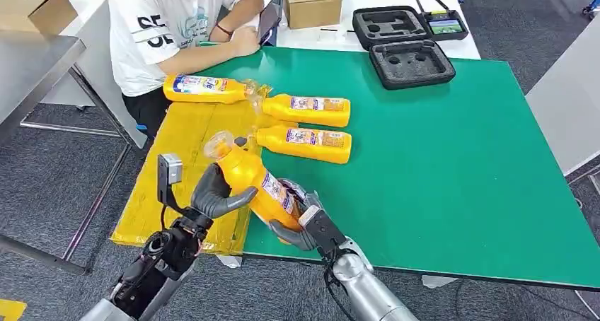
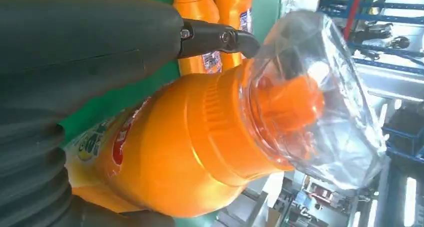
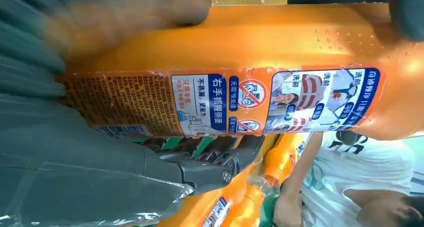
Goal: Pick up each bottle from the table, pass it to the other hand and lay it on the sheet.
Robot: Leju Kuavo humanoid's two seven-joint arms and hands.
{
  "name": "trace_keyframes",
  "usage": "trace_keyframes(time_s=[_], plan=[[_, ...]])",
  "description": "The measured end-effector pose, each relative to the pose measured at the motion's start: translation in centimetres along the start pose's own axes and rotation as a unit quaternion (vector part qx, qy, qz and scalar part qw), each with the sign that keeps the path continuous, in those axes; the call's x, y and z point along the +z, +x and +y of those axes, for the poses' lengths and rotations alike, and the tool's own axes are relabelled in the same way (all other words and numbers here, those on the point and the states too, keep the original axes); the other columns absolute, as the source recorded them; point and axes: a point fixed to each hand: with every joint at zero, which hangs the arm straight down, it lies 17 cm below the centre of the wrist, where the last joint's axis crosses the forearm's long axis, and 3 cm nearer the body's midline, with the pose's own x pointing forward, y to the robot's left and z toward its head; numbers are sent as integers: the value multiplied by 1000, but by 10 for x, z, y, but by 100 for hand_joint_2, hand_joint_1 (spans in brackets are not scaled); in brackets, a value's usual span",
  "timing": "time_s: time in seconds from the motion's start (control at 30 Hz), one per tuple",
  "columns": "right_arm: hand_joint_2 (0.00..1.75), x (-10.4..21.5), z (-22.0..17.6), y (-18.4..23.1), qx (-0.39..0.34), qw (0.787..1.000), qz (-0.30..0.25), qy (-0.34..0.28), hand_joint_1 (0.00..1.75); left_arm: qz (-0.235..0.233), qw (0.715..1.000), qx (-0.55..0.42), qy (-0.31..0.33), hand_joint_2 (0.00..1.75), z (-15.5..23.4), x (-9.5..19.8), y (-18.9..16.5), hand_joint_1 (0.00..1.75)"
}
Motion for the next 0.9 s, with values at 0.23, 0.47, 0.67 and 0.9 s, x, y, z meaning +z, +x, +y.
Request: trace_keyframes(time_s=[0.23, 0.47, 0.67, 0.9], plan=[[175, 8, 16, -5, 8, 999, 8, 30, 175, 22, 999, 25, -2, 175, -3, -1, -17, 0], [175, 7, 20, -8, 8, 999, 14, 38, 175, 31, 999, 42, -10, 175, -8, -5, -23, 0], [175, 4, 17, -12, 27, 999, 16, 41, 175, 36, 997, 67, -28, 175, -14, -7, -23, 175], [175, 4, 19, -15, 61, 997, 18, 41, 175, 36, 994, 96, -25, 175, -14, -3, -25, 175]])
